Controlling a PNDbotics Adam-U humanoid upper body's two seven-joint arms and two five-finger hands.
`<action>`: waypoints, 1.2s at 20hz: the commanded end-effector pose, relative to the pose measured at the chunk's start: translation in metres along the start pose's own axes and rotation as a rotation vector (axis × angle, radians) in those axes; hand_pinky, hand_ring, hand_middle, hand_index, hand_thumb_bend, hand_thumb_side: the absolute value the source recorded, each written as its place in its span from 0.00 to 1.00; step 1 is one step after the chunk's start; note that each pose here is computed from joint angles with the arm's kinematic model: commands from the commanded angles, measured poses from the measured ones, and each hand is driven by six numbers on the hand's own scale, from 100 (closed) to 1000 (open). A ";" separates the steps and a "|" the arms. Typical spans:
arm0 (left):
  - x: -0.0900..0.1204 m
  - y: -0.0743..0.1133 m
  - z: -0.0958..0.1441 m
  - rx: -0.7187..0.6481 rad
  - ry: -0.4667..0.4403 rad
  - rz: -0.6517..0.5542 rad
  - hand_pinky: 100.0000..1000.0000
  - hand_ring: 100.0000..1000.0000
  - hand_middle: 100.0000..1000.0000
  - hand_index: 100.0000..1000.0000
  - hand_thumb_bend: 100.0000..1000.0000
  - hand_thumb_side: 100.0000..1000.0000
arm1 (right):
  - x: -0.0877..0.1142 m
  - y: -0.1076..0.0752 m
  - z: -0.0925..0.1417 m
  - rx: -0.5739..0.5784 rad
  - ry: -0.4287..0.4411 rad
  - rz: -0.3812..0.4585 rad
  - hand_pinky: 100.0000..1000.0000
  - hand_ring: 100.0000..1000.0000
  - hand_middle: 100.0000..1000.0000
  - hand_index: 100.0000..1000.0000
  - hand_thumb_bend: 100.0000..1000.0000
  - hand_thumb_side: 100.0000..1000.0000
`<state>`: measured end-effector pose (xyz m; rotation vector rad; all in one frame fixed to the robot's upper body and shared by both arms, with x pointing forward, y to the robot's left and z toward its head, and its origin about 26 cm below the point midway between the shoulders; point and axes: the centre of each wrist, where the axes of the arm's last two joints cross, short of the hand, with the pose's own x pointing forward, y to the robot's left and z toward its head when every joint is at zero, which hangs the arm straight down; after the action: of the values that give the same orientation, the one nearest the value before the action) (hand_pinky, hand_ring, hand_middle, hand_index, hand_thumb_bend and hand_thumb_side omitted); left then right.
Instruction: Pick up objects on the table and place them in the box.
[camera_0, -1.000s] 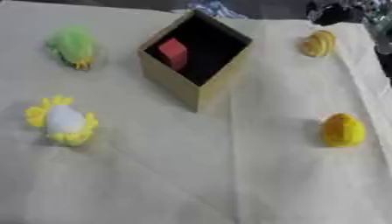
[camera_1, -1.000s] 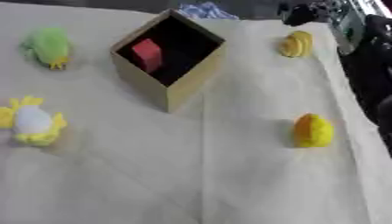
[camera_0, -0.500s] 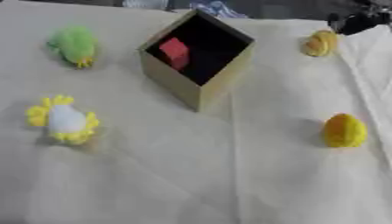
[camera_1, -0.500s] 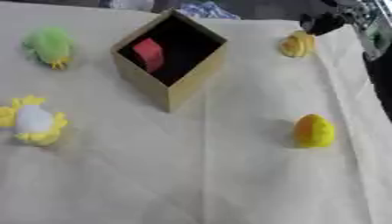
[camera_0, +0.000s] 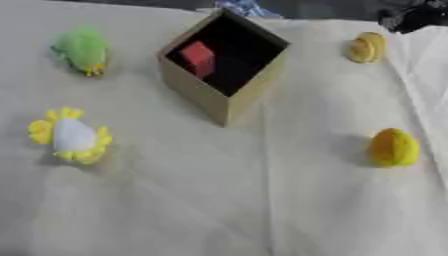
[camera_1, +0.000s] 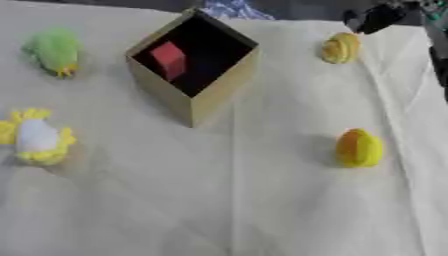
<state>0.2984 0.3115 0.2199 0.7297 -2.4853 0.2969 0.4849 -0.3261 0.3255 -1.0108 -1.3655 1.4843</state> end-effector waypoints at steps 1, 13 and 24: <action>0.008 0.004 -0.009 -0.002 -0.045 -0.012 0.69 0.59 0.55 0.72 0.32 0.46 | -0.007 -0.023 0.016 -0.008 0.000 0.045 0.93 0.95 0.86 0.93 0.07 0.17; 0.009 0.004 -0.011 0.000 -0.043 -0.005 0.69 0.59 0.55 0.72 0.31 0.47 | -0.008 -0.016 0.019 0.079 -0.005 0.109 0.94 0.97 0.88 0.94 0.16 0.18; 0.008 0.006 -0.011 0.007 -0.031 -0.001 0.69 0.58 0.55 0.72 0.30 0.48 | -0.007 -0.015 0.015 0.082 0.028 0.136 0.94 0.97 0.89 0.95 0.21 0.20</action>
<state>0.2983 0.3125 0.2217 0.7242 -2.4782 0.3093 0.4781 -0.3296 0.3259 -1.0345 -1.2279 1.6264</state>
